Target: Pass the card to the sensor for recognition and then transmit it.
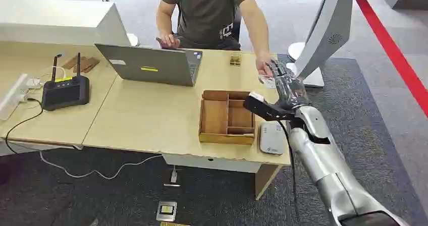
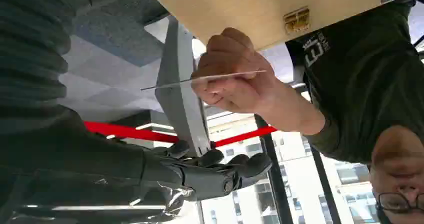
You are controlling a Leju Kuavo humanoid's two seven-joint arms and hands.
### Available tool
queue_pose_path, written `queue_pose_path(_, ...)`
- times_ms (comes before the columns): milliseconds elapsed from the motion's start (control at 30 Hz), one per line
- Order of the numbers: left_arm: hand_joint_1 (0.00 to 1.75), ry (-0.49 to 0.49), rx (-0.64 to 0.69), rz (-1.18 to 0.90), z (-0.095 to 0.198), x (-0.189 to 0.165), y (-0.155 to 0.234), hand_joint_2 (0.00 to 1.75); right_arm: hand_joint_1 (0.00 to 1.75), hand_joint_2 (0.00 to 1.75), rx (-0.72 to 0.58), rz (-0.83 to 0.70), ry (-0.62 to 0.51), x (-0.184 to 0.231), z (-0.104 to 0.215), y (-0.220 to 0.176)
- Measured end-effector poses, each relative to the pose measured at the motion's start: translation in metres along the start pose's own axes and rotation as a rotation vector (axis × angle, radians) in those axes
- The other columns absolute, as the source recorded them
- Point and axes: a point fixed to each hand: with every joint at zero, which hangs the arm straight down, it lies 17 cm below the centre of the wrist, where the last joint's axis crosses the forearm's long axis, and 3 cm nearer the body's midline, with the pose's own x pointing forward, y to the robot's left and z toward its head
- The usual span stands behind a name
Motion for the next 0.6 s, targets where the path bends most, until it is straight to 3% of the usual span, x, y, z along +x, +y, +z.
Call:
queue_pose_path(33, 0.0, 0.0, 0.0, 0.0, 0.0, 0.0, 0.0, 1.75, 0.17, 1.75, 0.006, 0.004, 0.0, 0.001, 0.0, 0.003)
queue_pose_path(67, 0.0, 0.0, 0.0, 0.0, 0.0, 0.0, 0.0, 1.75, 0.66, 1.75, 0.011, 0.01, 0.001, 0.002, 0.0, 0.005)
queue_pose_path(100, 0.0, 0.001, 0.0, -0.001, 0.0, 0.0, 0.0, 1.75, 1.03, 1.75, 0.017, 0.022, 0.003, 0.003, 0.0, 0.008)
queue_pose_path(567, 0.0, 0.003, 0.0, -0.002, 0.0, -0.002, 0.0, 1.75, 1.05, 1.75, 0.044, 0.068, 0.009, 0.005, 0.001, 0.022)
queue_pose_path(600, 0.0, 0.003, 0.0, -0.002, 0.0, -0.002, 0.0, 1.75, 1.34, 1.75, 0.046, 0.068, 0.01, 0.004, 0.002, 0.022)
